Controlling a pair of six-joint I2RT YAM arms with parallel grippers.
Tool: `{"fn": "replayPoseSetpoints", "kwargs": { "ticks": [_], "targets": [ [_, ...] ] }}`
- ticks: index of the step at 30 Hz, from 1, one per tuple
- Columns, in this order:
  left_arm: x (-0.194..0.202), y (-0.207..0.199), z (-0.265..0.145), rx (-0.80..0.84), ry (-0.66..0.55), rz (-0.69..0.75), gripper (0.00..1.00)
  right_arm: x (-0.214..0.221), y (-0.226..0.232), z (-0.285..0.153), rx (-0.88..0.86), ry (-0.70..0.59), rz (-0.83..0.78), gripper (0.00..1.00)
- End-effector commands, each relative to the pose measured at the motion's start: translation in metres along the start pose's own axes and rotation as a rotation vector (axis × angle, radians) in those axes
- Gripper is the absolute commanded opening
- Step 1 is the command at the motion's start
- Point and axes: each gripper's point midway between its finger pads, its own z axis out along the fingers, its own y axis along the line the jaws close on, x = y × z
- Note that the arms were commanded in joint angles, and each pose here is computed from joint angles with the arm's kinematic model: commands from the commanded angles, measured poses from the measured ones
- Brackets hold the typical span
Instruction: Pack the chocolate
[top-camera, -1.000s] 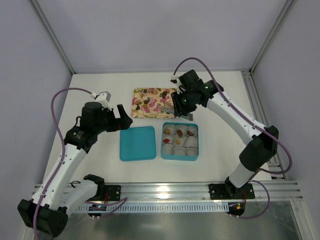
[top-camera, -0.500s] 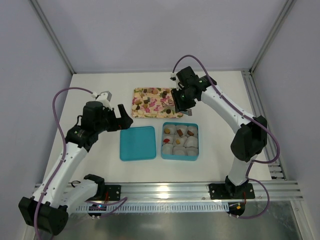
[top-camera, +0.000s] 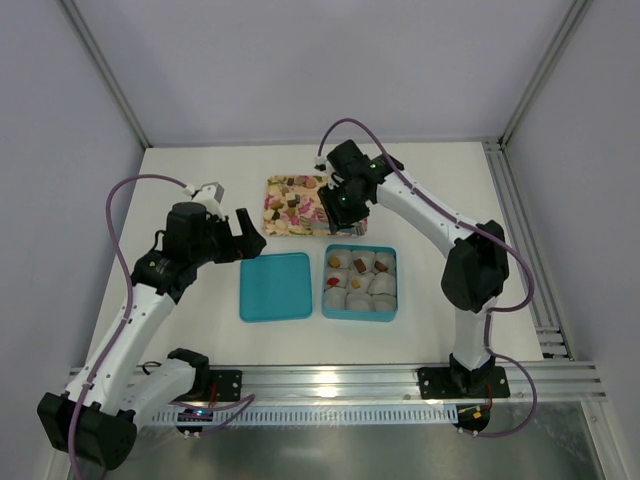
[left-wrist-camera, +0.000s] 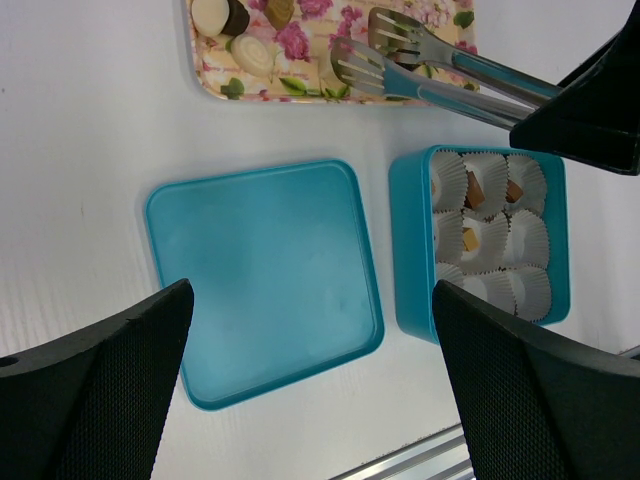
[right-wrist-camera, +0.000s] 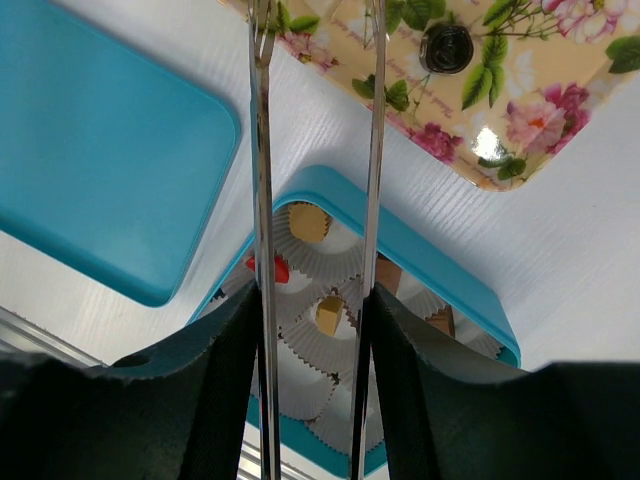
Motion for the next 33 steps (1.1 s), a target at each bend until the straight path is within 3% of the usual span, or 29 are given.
{"fn": "replayPoseSetpoints", "kwargs": {
  "ticks": [1, 23, 33],
  "targets": [
    [-0.004, -0.002, 0.000, 0.009, -0.016, 0.006, 1.00, -0.023, 0.007, -0.014, -0.019, -0.068, -0.035, 0.49],
    [-0.006, -0.002, -0.003, 0.009, -0.027, 0.007, 1.00, -0.013, 0.006, 0.008, 0.004, 0.003, -0.059, 0.49],
    [-0.005, -0.001, -0.003, 0.006, -0.026, 0.006, 1.00, -0.009, 0.000, 0.016, 0.031, 0.033, -0.060, 0.44]
  ]
}}
